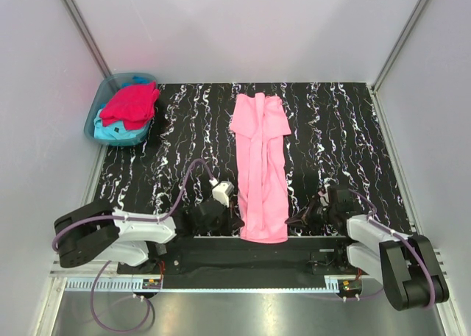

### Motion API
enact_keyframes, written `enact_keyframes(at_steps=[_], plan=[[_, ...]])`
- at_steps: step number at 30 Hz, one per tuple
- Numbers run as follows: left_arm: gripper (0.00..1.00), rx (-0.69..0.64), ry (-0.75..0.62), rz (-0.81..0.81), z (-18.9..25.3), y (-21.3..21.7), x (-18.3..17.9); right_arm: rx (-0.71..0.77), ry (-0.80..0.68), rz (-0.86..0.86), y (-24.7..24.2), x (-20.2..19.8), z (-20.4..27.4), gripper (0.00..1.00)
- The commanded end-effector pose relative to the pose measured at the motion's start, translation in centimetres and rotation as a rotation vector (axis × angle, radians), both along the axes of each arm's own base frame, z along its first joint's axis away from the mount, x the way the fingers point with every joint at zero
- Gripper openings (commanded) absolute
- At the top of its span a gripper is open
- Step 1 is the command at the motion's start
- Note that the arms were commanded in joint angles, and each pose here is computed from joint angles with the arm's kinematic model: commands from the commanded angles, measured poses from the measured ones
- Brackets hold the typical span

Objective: Fold and stack the t-shirts
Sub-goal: Fold the tshirt

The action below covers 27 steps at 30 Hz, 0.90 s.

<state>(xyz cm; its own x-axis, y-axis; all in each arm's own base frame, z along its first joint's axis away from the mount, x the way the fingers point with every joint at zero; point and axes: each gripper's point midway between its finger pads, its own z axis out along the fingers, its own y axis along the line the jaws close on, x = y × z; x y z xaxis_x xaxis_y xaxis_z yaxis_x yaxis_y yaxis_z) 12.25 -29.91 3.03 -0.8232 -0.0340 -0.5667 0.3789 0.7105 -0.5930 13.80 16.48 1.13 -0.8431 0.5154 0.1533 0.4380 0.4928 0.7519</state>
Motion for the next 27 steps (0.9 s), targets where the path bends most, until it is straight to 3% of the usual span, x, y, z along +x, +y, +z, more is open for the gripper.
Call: enact_keyframes(at_steps=[1, 12, 22, 27], plan=[[0.0, -0.08, -0.01, 0.009, 2.1, -0.6, 0.2, -0.037, -0.07, -0.016, -0.1, 2.4, 0.9, 0.0], [0.0, -0.094, -0.007, 0.06, 2.9, 1.4, -0.1, -0.044, -0.091, -0.024, 0.0, 3.9, 1.1, 0.0], [0.0, -0.04, 0.053, 0.042, 1.7, 1.9, -2.5, -0.024, -0.094, -0.012, 0.2, 3.7, 2.3, 0.0], [0.0, -0.024, 0.018, 0.063, 3.0, 2.3, -2.1, -0.003, -0.167, -0.004, 0.4, 4.5, 4.5, 0.0]])
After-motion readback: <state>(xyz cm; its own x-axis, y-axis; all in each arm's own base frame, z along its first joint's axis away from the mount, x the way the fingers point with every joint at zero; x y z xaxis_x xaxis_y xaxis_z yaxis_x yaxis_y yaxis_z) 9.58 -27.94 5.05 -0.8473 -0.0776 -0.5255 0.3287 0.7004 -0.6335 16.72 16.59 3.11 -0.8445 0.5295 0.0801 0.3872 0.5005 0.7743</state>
